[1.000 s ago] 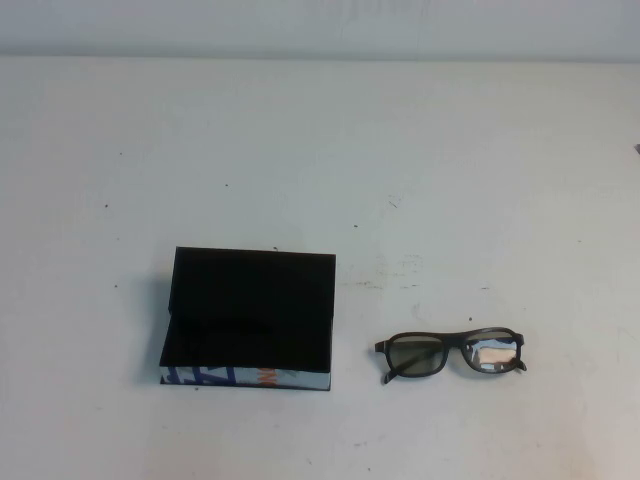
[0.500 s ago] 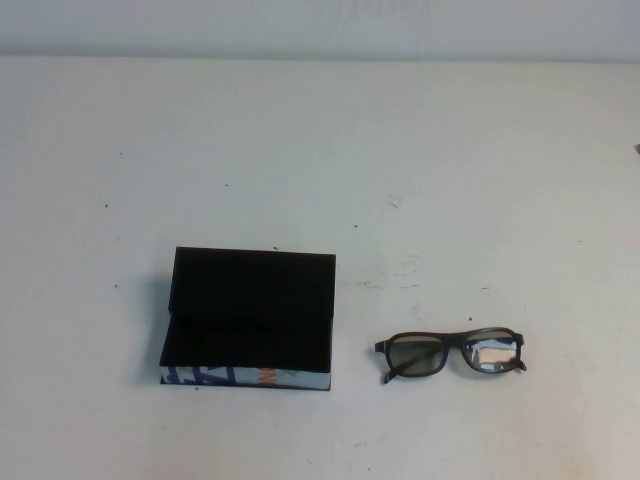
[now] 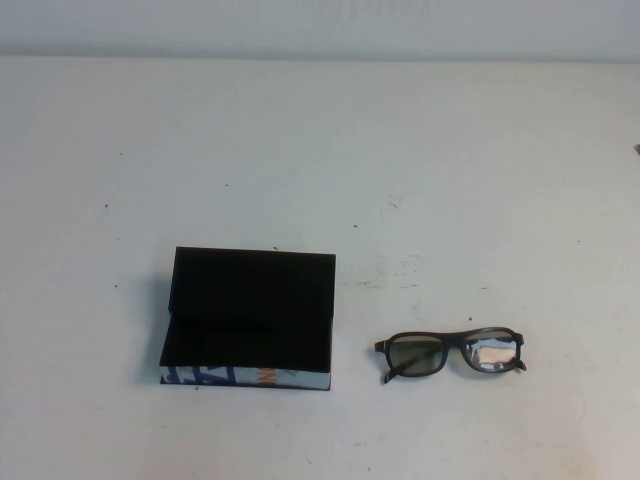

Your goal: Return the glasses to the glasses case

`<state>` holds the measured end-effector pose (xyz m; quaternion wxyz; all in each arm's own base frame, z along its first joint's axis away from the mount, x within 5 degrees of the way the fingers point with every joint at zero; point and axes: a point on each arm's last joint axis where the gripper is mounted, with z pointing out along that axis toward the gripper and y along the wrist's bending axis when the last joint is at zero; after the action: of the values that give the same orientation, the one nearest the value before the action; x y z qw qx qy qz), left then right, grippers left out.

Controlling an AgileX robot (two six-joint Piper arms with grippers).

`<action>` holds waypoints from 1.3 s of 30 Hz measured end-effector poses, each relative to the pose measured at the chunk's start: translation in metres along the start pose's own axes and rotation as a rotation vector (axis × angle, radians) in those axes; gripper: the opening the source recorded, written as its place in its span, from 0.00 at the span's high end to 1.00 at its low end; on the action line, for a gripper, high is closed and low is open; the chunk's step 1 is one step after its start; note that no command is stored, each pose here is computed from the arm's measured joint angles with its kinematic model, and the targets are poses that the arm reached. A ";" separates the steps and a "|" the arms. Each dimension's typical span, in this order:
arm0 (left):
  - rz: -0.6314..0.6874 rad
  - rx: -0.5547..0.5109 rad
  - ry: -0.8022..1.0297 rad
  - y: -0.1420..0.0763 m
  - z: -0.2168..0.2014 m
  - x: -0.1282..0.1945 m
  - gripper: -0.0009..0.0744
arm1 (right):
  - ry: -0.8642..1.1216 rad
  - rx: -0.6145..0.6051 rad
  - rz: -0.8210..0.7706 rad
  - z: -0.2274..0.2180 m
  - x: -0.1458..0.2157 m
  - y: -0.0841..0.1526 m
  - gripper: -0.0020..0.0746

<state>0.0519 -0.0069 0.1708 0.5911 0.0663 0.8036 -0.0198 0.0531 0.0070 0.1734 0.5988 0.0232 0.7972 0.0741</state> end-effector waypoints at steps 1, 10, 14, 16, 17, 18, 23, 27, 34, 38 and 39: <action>0.000 0.000 0.000 0.000 0.000 0.000 0.99 | -0.002 -0.002 0.006 0.000 0.000 0.000 0.99; 0.000 0.000 0.000 0.000 0.000 0.000 0.99 | -0.044 -0.042 0.126 0.000 -0.004 0.004 0.99; 0.000 0.000 0.000 0.000 0.000 0.000 0.99 | -0.119 -0.091 0.313 -0.001 -0.012 0.006 0.99; 0.000 0.000 0.000 0.000 0.000 0.000 0.99 | -0.176 -0.109 0.420 -0.002 -0.018 0.006 0.99; 0.000 0.000 0.000 0.000 0.000 0.000 0.99 | -0.202 -0.117 0.478 -0.002 -0.020 0.006 0.99; 0.000 0.000 0.000 0.000 0.000 0.000 0.99 | -0.235 -0.119 0.525 -0.003 -0.023 0.005 0.99; 0.000 0.000 0.000 0.000 0.000 0.000 0.99 | -0.325 -0.121 0.696 -0.005 -0.030 0.000 0.99; 0.000 0.000 0.000 0.000 0.000 0.000 0.99 | -0.226 -0.193 0.714 -0.007 -0.032 0.010 0.99; 0.000 0.000 0.000 0.000 0.000 0.000 0.99 | 0.137 -0.284 0.479 -0.015 -0.089 0.041 0.99; 0.000 0.000 0.000 0.000 0.000 0.000 0.99 | 0.359 -0.291 0.310 -0.003 -0.118 0.050 0.99; 0.000 0.000 0.000 0.000 0.000 0.000 0.99 | 0.399 -0.300 0.272 0.002 -0.125 0.051 0.99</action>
<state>0.0519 -0.0069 0.1708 0.5911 0.0663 0.8036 -0.0198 0.0875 0.0422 0.2993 0.4112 0.0263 0.8690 0.2739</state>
